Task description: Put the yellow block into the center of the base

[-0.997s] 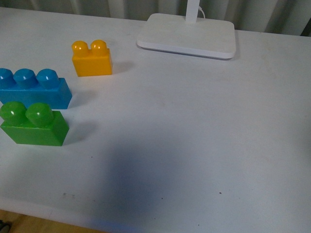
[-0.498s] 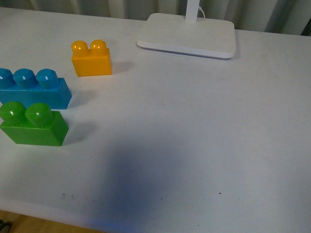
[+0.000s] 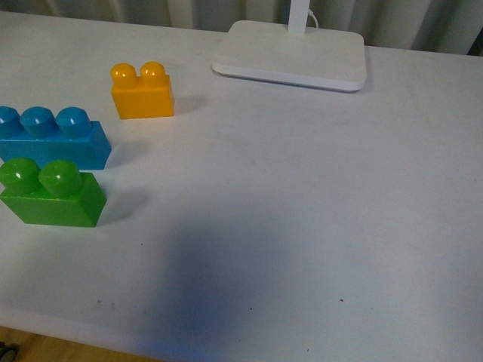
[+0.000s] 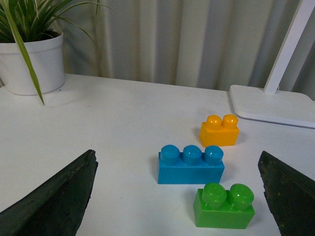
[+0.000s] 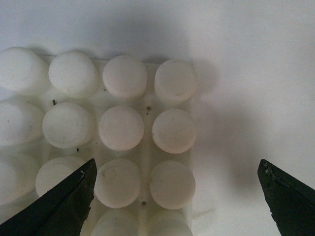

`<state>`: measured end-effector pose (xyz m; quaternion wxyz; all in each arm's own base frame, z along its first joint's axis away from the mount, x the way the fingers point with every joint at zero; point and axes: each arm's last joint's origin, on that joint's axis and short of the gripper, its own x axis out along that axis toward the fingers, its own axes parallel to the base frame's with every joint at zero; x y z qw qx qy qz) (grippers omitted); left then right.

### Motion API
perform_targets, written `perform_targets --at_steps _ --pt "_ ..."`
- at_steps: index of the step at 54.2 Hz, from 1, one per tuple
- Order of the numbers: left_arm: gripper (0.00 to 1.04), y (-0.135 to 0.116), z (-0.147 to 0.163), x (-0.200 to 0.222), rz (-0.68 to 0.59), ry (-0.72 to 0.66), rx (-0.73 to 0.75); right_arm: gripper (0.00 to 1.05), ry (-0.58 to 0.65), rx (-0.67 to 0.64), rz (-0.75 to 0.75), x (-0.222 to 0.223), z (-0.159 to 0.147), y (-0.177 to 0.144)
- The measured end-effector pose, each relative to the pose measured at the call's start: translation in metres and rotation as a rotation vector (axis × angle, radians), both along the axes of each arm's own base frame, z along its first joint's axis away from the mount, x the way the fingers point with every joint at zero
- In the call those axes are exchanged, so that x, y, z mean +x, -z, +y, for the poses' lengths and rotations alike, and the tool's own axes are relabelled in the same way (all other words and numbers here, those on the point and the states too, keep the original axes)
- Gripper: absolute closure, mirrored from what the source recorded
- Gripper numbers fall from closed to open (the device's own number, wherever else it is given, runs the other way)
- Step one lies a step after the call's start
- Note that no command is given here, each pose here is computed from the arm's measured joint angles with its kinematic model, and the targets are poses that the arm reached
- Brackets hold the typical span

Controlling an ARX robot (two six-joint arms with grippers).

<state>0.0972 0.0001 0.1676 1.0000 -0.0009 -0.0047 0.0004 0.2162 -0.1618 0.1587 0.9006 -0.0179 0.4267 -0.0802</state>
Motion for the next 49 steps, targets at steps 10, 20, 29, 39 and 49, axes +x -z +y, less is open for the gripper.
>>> perform_targets --at_steps 10,20,29,39,49 --pt "0.06 0.0 0.0 0.0 0.0 0.0 0.0 0.09 -0.008 -0.003 0.017 0.008 0.002 0.009" --pt "0.06 0.0 0.0 0.0 0.0 0.0 0.0 0.09 -0.006 0.012 0.025 0.014 0.001 0.014" --pt "0.06 0.0 0.0 0.0 0.0 0.0 0.0 0.09 -0.039 0.062 0.032 0.012 0.01 0.019" --pt "0.06 0.0 0.0 0.0 0.0 0.0 0.0 0.09 -0.072 0.12 0.031 0.008 0.035 0.023" --pt "0.06 0.0 0.0 0.0 0.0 0.0 0.0 0.09 -0.09 0.168 0.044 0.01 0.074 0.024"
